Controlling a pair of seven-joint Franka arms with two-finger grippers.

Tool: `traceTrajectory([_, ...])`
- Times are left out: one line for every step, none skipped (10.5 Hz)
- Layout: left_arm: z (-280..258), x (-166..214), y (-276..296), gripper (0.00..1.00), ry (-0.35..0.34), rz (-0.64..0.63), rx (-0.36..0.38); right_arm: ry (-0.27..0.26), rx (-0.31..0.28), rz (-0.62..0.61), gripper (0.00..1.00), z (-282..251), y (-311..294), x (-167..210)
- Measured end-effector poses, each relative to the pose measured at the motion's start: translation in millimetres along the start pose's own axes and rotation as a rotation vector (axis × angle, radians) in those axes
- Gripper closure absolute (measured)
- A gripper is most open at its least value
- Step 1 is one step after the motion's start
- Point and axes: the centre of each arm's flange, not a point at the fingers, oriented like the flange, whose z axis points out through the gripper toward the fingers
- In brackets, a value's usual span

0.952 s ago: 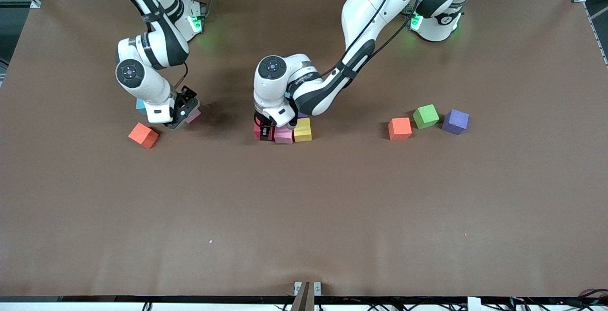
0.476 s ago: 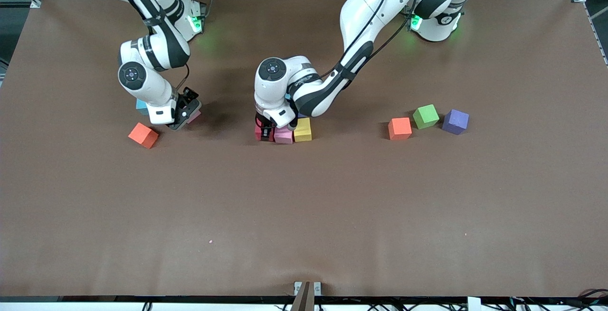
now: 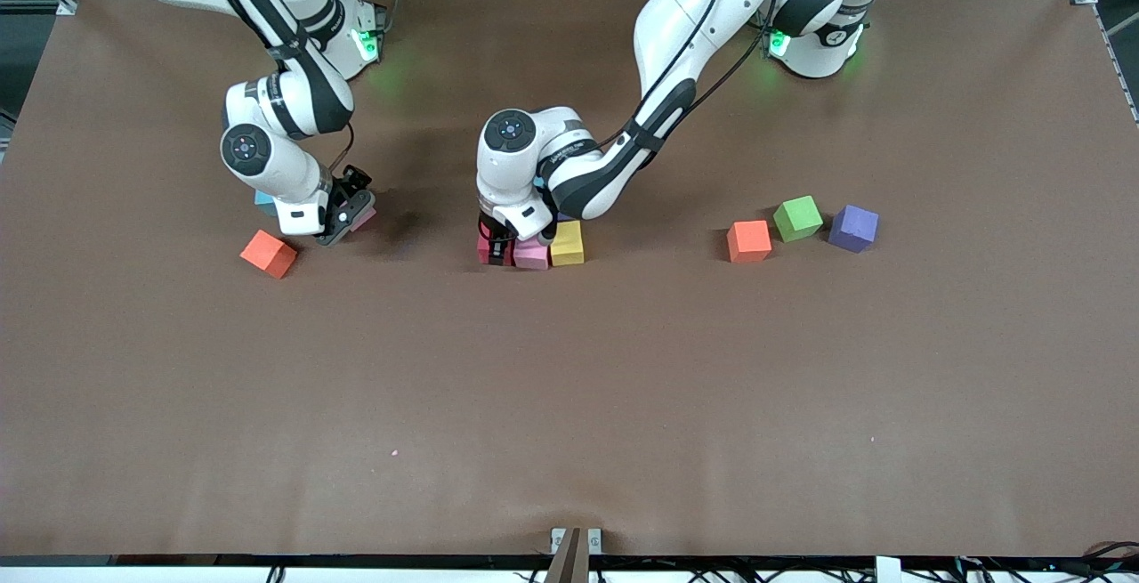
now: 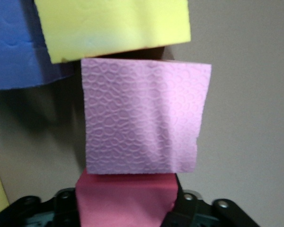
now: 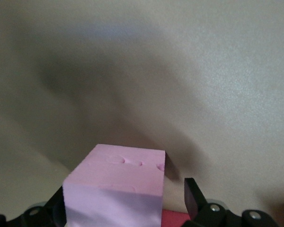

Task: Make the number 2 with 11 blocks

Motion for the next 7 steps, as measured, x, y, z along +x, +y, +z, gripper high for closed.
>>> traceTrajectory([0.2, 0.0, 0.0, 0.17, 0.0, 0.0, 0.0, -0.001, 0.003, 0.004, 0.01, 1.3, 1.2, -1.3])
traceTrajectory([-0.9, -0.6, 0.8, 0.02, -0.003, 0.0, -0.003, -0.002, 0.005, 0.005, 0.09, 2.0, 1.1, -1.3])
traceTrajectory([-3.9, -2.2, 2.6, 0.0, -0.009, -0.001, -0.007, -0.002, 0.005, 0.006, 0.11, 2.1, 1.1, -1.3])
traceTrajectory([-8.6, -4.6, 5.1, 0.0, -0.016, -0.002, -0.014, -0.003, 0.007, 0.008, 0.22, 2.2, 1.0, -1.5])
traceTrajectory([-15.7, -7.4, 7.4, 0.0, -0.021, -0.003, -0.02, -0.005, 0.01, 0.021, 0.37, 1.4, 1.3, -1.4])
traceTrajectory([-26.9, -10.9, 9.2, 0.0, -0.019, -0.002, -0.022, -0.009, 0.014, 0.033, 0.37, -0.1, 1.5, -0.9])
traceTrajectory([-42.1, -14.6, 11.6, 0.0, -0.015, 0.0, -0.025, -0.009, 0.008, 0.036, 0.37, -8.3, 3.9, 2.0])
